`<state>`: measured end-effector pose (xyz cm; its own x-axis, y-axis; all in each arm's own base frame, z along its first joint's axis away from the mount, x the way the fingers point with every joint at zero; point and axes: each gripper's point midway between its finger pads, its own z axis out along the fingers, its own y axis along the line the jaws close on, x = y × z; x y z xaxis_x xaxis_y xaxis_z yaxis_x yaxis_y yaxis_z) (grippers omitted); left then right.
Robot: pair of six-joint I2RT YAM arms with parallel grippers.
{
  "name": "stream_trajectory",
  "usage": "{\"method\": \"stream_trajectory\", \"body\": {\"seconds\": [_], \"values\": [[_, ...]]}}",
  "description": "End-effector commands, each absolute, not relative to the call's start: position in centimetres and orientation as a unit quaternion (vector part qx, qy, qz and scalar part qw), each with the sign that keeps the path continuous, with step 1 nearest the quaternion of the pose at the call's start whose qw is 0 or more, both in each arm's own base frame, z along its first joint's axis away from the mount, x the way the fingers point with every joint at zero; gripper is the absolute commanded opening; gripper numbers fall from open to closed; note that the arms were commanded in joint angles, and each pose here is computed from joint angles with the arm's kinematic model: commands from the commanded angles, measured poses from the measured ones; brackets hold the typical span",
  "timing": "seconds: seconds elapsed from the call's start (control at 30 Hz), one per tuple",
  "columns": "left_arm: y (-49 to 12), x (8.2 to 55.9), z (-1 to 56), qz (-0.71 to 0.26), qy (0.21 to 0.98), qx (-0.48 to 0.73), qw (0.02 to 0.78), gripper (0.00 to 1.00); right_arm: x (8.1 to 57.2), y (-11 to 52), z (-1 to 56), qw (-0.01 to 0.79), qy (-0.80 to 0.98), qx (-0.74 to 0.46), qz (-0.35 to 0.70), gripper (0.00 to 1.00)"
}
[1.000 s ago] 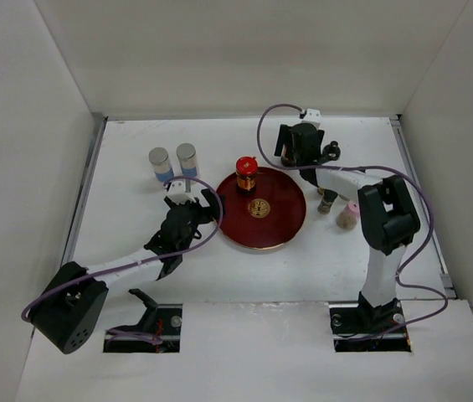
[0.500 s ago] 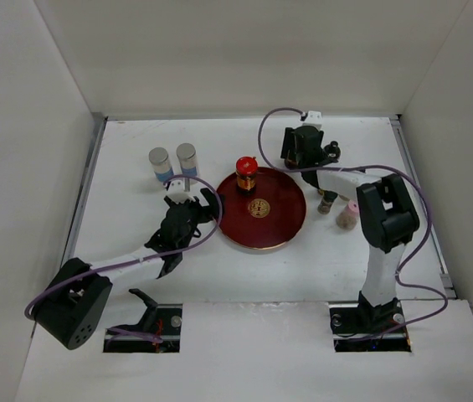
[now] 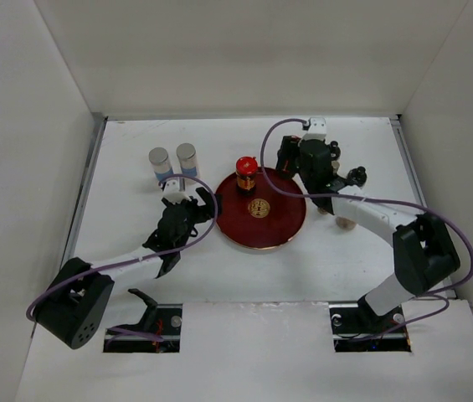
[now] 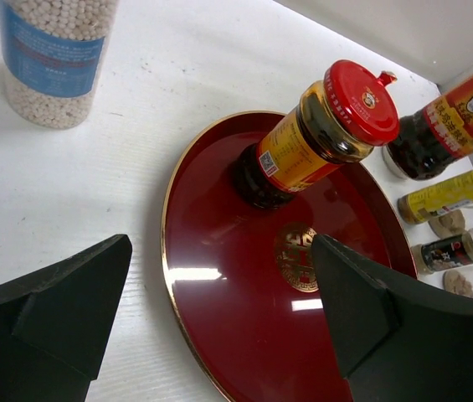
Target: Organize the condiment bottles
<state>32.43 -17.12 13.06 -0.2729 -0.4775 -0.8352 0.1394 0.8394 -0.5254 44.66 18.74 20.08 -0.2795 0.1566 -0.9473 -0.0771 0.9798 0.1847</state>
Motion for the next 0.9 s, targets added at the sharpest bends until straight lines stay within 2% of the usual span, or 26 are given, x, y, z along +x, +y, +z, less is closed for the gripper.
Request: {"method": "stream_trajectory", "body": {"seconds": [0.0,0.63,0.87], "values": [[-17.3,32.6,14.5,-0.292,0.732,-0.123,0.604,0.90,44.9,21.0,24.3,0.645,0.745,0.045,0.163,0.48],[-17.2,32.6,14.8,-0.288,0.730,-0.118,0.608,0.90,47.0,24.4,19.4,0.623,0.761,0.042,0.174,0.50],[-16.0,32.9,15.1,-0.263,0.726,-0.119,0.624,0.89,47.2,25.7,19.0,0.623,0.760,0.036,0.181,0.65]]}}
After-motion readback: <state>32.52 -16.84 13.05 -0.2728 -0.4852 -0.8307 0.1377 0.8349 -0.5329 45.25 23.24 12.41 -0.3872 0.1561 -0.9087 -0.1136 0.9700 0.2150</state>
